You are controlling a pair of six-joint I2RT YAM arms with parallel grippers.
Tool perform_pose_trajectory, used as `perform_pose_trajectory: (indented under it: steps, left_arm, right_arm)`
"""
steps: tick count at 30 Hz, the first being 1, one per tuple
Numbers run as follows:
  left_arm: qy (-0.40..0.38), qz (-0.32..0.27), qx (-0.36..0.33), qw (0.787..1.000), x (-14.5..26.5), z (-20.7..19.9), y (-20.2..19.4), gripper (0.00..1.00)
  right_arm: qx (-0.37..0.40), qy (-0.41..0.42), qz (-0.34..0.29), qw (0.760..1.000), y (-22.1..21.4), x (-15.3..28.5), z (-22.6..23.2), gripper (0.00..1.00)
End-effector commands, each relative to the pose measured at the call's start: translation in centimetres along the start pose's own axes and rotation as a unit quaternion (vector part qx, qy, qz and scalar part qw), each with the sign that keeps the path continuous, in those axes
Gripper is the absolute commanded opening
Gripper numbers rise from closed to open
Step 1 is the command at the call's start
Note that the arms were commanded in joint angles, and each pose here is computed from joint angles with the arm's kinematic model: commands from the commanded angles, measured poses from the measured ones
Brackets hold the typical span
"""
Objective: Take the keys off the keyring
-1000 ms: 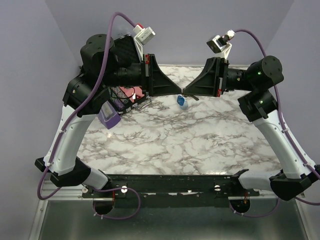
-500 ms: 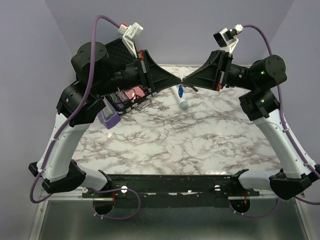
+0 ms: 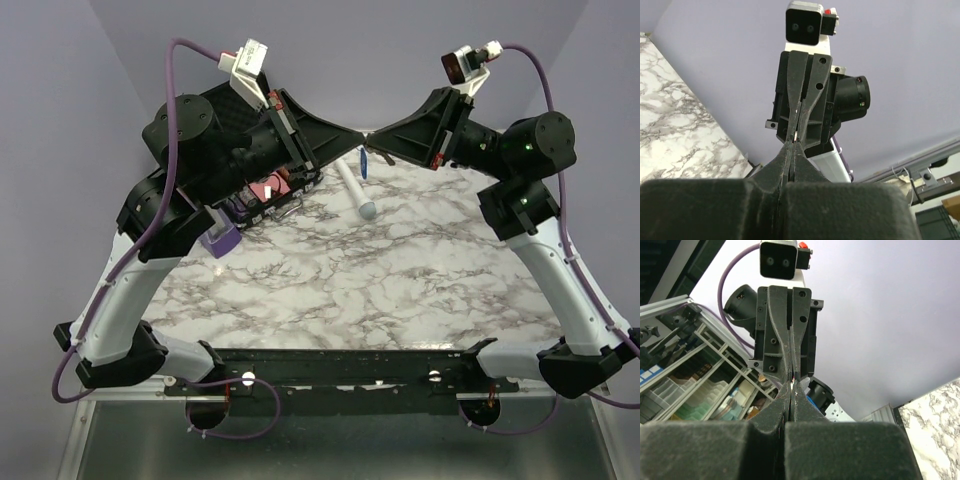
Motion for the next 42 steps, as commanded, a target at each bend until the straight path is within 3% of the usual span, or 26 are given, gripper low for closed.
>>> perform_pose_trajectory:
  steps: [1,10,16,18,20,29,34,42]
  left_arm:
    - [0.018,-0.036,0.016,0.999,-0.5,0.3,0.4,0.0]
    - [0.017,-0.038,0.007,0.999,-0.2,0.2,0.3,0.01]
    - [0.036,-0.044,-0.023,0.998,1.2,0.7,0.4,0.44]
    - [0.041,-0.05,-0.032,0.997,1.8,0.8,0.4,0.54]
    - [0.045,-0.056,-0.041,0.997,2.4,0.9,0.5,0.62]
    - [0.08,-0.056,-0.101,0.99,4.9,2.0,1.4,0.84]
    - [0.083,-0.034,-0.128,0.988,6.3,3.1,2.1,0.87]
    - [-0.05,0.104,-0.131,0.985,5.9,1.8,1.1,0.79]
  right_arm:
    - [-0.002,-0.004,-0.034,0.999,0.7,-0.5,-0.6,0.01]
    - [-0.003,-0.008,-0.036,0.999,0.5,-0.2,-0.5,0.01]
    - [0.001,-0.023,-0.038,0.999,0.1,0.3,-0.4,0.01]
    - [0.0,-0.026,-0.038,0.999,-0.1,0.5,-0.3,0.01]
    - [-0.002,-0.029,-0.035,0.999,-0.2,0.6,-0.3,0.01]
    - [-0.007,-0.042,-0.023,0.999,-0.8,1.2,0.0,0.01]
    - [-0.008,-0.034,0.014,0.999,-1.6,1.4,0.5,0.01]
    - [-0.033,0.009,0.119,0.992,-2.9,1.3,1.0,0.01]
Point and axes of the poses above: each gripper's point midway between its finger pads, its own x axis back along the fingers, its own z axis along the line the jaws close on, y = z × x, the point moved 5 cm from there along x, back along the fingers, and after that the axes turned 2 degrees about x, right-handed, at the moved point
